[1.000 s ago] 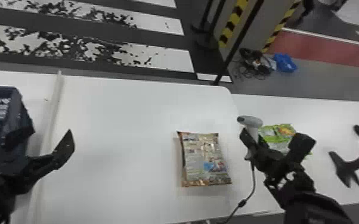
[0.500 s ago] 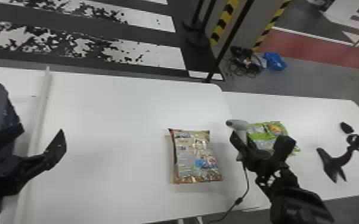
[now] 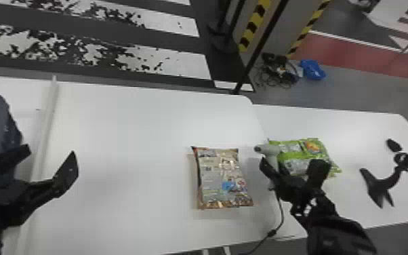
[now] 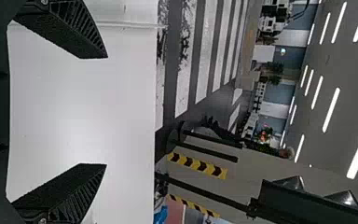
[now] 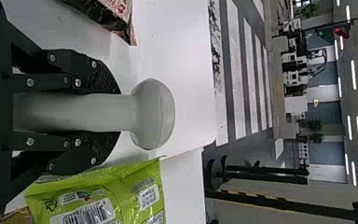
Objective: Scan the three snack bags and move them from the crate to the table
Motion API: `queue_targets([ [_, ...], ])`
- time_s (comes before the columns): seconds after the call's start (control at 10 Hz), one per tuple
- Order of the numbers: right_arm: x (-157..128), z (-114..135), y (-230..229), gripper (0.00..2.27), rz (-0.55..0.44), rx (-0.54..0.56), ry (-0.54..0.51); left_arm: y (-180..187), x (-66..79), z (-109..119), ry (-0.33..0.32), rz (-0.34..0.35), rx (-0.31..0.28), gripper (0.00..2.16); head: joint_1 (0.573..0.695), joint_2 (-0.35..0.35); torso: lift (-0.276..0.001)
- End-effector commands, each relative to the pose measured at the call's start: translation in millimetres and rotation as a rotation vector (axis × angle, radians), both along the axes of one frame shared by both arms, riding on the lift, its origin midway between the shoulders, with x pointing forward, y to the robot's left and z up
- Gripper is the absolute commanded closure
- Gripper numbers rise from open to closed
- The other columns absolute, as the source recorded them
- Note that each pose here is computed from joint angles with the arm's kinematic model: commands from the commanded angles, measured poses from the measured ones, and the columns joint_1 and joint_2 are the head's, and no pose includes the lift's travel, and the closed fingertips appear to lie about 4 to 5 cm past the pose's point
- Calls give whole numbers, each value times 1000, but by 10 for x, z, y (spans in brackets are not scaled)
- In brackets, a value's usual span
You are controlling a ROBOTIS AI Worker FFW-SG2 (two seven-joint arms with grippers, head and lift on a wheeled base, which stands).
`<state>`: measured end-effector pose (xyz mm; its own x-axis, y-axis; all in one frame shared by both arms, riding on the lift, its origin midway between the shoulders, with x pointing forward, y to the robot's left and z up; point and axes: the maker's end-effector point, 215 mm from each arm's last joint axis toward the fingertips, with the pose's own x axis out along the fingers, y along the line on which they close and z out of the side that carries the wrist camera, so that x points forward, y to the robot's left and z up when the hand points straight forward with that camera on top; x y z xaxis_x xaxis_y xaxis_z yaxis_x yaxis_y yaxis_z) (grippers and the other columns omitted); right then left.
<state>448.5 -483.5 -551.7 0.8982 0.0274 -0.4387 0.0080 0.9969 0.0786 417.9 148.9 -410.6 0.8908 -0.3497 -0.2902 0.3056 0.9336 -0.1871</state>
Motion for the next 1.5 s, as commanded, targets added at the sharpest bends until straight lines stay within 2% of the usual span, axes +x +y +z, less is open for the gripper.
queue_targets([
  [0.0, -14, -89, 27, 1848, 10, 2, 26, -45, -11, 2, -1, -7, -1, 33, 695, -350, -62],
  [0.1, -39, -158, 95, 1845, 24, 11, 42, -77, -16, 7, -2, -11, -2, 33, 695, -350, -62],
  [0.2, -69, -215, 137, 1659, 30, 22, 54, -107, -18, 9, -3, -16, -1, 33, 695, -350, -62],
  [0.3, -83, -223, 137, 977, 28, 27, 55, -124, -23, 8, -3, -19, -2, 33, 695, -350, -62],
  [0.4, -75, -176, 144, -2, 27, 32, 39, -122, -24, 16, -4, -17, -1, 33, 695, -350, -62],
  [0.5, -77, 35, 125, -2, 24, 30, -20, -124, -33, 37, -8, -17, 0, 33, 695, -350, -62],
  [0.7, -138, 691, 185, 66, 29, 61, -152, -111, -41, 31, -5, -13, 3, 33, 695, -350, -62],
  [0.8, -202, 887, 278, 76, 44, 105, -158, -122, -45, 20, -3, -14, 6, 33, 695, -350, -62],
  [0.9, -296, 882, 462, 83, 88, 224, -86, -122, -38, 26, -5, -14, 6, 33, 695, -350, -62],
  [1.0, -434, 766, 685, 90, 133, 339, 25, -122, -38, 26, -5, -14, 6, 33, 695, -350, -62],
  [1.1, -549, 674, 864, 90, 161, 409, 101, -113, -36, 27, -5, -12, 7, 33, 695, -350, -62],
  [1.4, -668, 480, 1157, 90, 206, 479, 185, -105, -34, 28, -6, -11, 7, 33, 695, -340, -62],
])
